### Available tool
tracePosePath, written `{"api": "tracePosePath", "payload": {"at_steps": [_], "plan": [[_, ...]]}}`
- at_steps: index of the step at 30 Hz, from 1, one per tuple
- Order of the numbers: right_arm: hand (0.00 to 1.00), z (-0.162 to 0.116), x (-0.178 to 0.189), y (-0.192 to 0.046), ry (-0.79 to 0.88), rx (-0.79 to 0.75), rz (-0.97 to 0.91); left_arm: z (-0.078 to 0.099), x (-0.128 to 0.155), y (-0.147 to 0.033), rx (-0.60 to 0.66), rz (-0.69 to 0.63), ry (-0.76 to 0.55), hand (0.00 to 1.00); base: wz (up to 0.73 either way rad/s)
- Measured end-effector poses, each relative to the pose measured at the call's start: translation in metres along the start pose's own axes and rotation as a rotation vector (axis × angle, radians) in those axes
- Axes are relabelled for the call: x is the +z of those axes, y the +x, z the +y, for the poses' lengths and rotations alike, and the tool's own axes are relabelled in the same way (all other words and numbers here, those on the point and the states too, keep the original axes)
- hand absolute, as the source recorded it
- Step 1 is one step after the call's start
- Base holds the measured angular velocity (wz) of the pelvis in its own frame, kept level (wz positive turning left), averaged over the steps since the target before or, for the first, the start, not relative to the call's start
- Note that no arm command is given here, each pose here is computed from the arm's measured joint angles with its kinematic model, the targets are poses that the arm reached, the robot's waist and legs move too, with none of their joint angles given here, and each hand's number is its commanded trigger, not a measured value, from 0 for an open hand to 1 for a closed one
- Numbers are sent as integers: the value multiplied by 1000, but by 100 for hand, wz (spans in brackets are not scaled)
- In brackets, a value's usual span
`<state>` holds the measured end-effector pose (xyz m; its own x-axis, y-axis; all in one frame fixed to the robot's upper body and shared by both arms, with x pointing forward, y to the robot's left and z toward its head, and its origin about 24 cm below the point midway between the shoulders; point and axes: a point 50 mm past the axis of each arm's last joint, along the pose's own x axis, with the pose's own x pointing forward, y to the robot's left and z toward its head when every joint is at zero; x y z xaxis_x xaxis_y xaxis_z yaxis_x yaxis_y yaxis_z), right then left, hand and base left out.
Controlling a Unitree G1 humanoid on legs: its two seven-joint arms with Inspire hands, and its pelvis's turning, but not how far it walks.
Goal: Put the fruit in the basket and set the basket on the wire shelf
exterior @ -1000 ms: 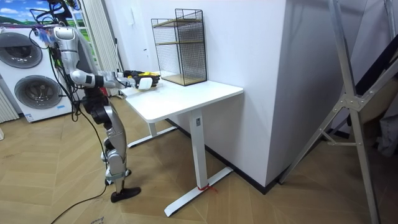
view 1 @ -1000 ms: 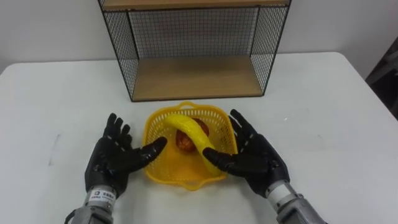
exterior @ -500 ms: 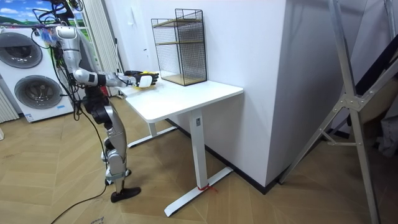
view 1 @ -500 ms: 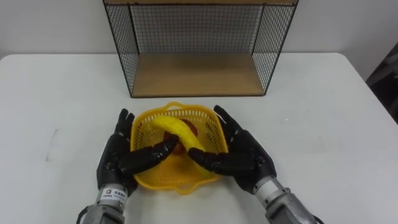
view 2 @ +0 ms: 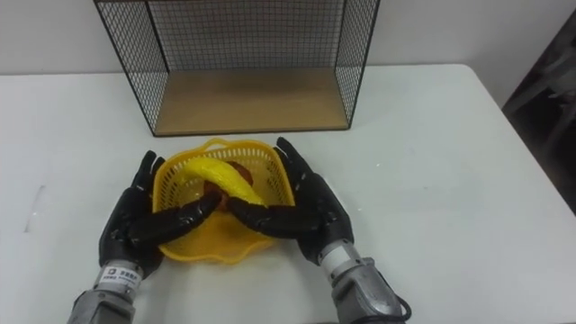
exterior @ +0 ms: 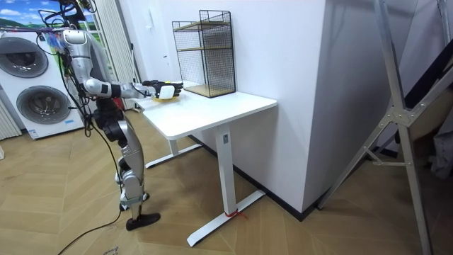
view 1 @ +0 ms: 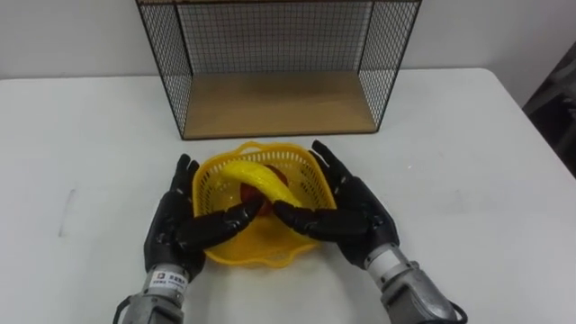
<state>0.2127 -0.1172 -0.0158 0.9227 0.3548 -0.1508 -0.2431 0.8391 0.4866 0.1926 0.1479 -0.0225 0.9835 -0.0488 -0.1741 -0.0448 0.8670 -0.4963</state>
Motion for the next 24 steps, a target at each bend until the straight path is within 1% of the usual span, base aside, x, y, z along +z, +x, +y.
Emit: {"api": "tracePosePath", "payload": {"at_steps": [8, 18, 24], "plan": [[0, 1, 8, 3, -10, 3, -50, -4, -2, -1, -16, 2, -2, 0, 0], [0, 0, 9, 3, -11, 1, -59, -5, -3, 0, -21, 6, -3, 0, 0], [0, 3, 17, 4, -12, -7, -106, -14, 5, 11, -58, -16, 1, 0, -9]]}}
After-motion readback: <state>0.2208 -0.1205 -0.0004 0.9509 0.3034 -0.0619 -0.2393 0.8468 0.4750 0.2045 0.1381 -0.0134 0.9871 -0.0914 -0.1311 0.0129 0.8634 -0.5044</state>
